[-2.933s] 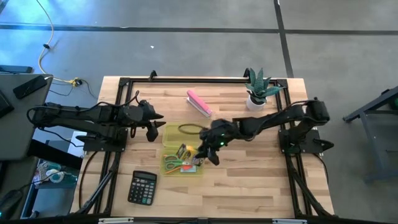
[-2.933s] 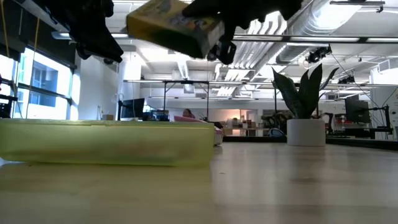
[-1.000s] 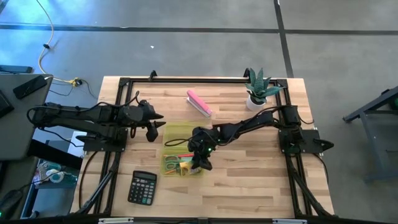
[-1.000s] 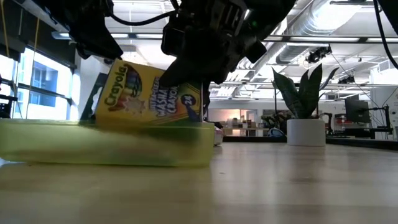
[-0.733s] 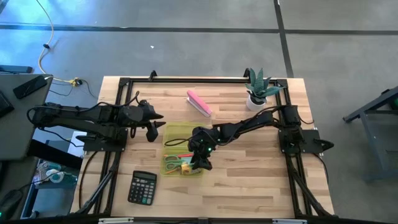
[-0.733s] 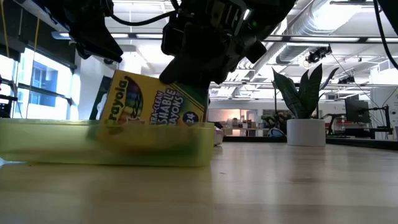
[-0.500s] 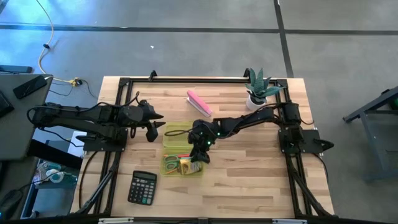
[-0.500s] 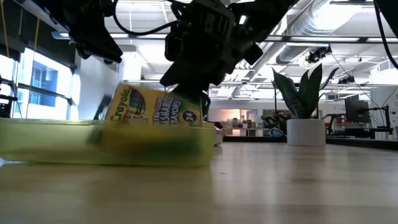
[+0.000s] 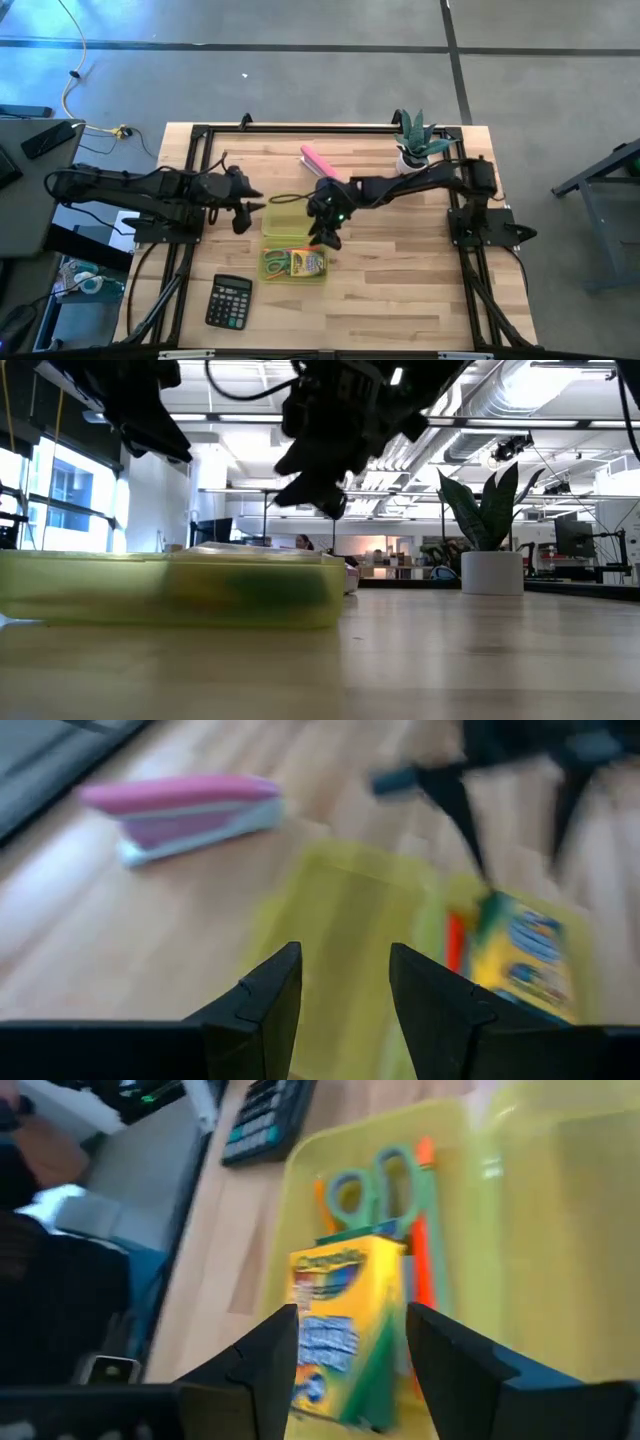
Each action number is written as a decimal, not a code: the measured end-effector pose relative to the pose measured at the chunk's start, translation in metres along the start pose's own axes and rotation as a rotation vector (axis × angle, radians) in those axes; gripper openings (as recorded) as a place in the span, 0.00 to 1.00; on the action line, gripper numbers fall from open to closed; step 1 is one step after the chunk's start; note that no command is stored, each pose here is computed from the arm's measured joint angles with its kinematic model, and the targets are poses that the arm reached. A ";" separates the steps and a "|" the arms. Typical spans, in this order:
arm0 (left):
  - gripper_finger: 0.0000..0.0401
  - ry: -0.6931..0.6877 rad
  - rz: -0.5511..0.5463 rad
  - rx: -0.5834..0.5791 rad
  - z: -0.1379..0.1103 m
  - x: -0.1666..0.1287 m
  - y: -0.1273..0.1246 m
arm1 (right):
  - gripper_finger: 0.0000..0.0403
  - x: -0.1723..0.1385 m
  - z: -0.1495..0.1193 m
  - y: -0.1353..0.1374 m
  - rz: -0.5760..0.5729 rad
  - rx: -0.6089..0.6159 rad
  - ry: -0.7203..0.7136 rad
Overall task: Pack school essentials
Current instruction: Close the yellow supply box
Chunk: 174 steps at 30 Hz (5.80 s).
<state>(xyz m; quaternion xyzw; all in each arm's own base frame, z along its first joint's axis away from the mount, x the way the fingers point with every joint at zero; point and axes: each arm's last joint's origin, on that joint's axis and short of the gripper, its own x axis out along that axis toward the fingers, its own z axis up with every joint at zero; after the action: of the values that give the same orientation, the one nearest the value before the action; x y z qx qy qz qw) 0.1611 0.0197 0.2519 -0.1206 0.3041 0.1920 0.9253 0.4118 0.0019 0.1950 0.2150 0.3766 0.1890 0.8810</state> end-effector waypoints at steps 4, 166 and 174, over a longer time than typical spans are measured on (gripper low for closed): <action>0.36 0.036 -0.075 0.005 -0.009 0.001 -0.010 | 0.44 -0.026 0.003 0.002 -0.111 -0.040 0.023; 0.35 0.596 0.083 -0.047 -0.037 0.122 -0.077 | 0.44 -0.085 -0.108 -0.023 -0.785 0.246 -0.130; 0.28 0.684 0.133 0.034 -0.026 0.100 -0.081 | 0.44 -0.085 -0.107 -0.024 -0.782 0.265 -0.149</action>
<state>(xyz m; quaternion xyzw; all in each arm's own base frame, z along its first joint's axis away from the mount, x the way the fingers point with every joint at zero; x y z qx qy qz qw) 0.2569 -0.0330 0.1792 -0.1425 0.6069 0.1952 0.7571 0.2814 -0.0351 0.1660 0.1804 0.3863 -0.2256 0.8760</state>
